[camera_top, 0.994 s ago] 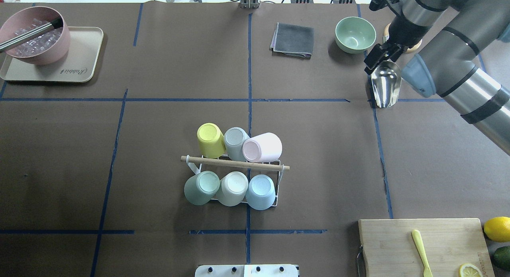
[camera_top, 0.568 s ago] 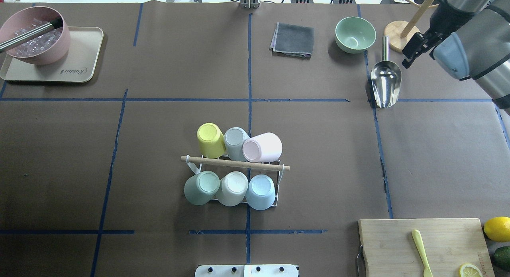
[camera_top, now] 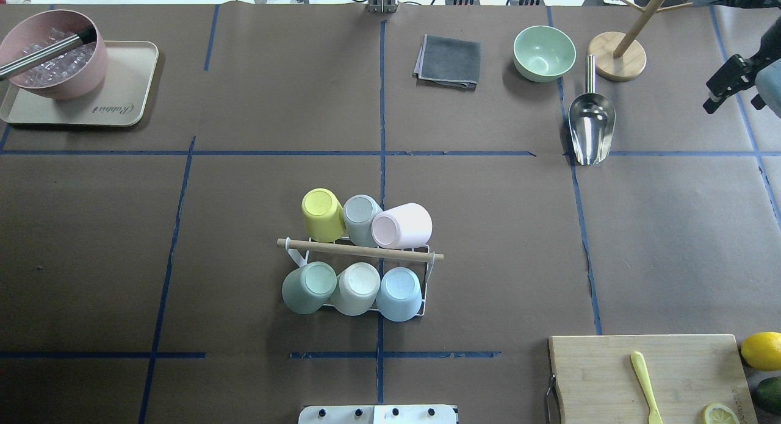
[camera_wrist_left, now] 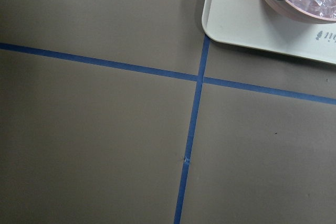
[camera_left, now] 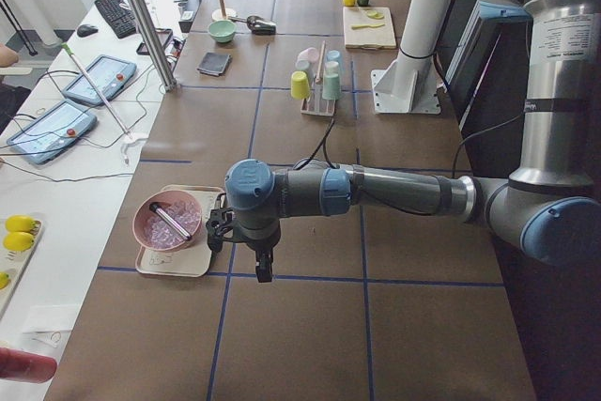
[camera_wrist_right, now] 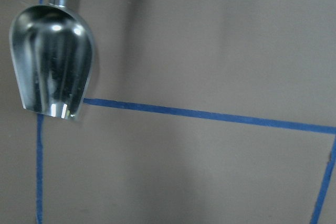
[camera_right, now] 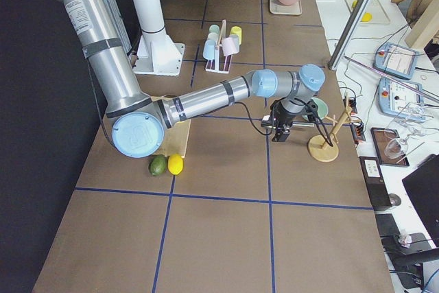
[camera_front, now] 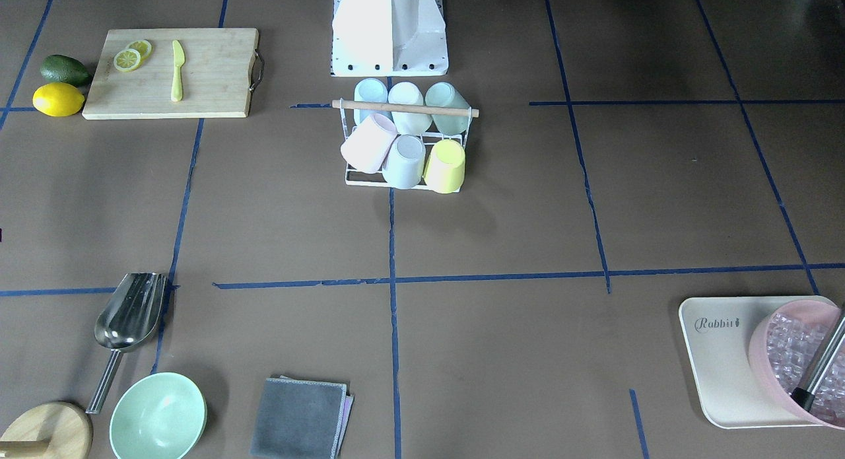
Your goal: Place cup on cup holder
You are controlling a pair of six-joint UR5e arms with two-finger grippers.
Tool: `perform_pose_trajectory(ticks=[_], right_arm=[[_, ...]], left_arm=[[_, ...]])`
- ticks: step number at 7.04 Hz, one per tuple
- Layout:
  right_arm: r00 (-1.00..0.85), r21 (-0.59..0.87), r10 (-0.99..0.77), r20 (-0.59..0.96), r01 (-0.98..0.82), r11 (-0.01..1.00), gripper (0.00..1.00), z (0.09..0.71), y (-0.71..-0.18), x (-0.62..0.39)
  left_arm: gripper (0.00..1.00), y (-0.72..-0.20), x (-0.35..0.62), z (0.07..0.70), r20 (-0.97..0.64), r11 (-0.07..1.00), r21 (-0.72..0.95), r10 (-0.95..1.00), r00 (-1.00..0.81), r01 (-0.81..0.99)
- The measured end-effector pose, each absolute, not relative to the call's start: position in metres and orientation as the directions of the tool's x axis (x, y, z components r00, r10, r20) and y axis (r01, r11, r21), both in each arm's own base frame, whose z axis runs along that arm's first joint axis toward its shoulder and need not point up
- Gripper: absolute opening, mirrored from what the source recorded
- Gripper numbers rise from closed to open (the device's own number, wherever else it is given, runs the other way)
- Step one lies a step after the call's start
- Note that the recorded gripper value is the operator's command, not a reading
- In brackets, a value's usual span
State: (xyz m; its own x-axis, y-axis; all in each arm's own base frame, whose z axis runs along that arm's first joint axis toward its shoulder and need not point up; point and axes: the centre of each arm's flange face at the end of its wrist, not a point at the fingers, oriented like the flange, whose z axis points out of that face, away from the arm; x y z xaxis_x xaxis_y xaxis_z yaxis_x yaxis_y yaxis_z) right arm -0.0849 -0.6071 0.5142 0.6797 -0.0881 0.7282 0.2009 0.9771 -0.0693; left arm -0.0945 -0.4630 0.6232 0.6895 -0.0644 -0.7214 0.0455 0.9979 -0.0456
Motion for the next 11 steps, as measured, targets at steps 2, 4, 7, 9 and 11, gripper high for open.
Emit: perform_pose_trajectory(ticks=[2, 4, 7, 9, 11], right_arm=[[0.686, -0.076, -0.066, 0.724, 0.175, 0.982, 1.0, 0.56, -0.582, -0.052], [0.696, -0.043, -0.061, 0.715, 0.132, 0.99, 1.0, 0.61, -0.547, -0.01], [0.725, -0.041, -0.044, 0.687, 0.099, 0.994, 1.0, 0.664, -0.499, 0.053], [0.739, -0.059, -0.015, 0.673, 0.073, 0.996, 1.0, 0.683, -0.479, 0.078], [0.749, -0.073, 0.013, 0.662, 0.048, 0.996, 1.0, 0.691, -0.469, 0.092]], left_arm=[[1.0, -0.462, -0.092, 0.633, -0.711, 0.999, -0.049, -0.05, 0.702, 0.023], [1.0, -0.466, -0.081, 0.641, -0.703, 0.998, -0.06, -0.038, 0.71, -0.006], [1.0, -0.467, -0.071, 0.644, -0.702, 0.998, -0.061, -0.023, 0.712, -0.028], [1.0, -0.465, -0.071, 0.647, -0.703, 0.998, -0.062, -0.022, 0.711, -0.03], [1.0, -0.464, -0.071, 0.648, -0.703, 0.998, -0.063, -0.022, 0.711, -0.031]])
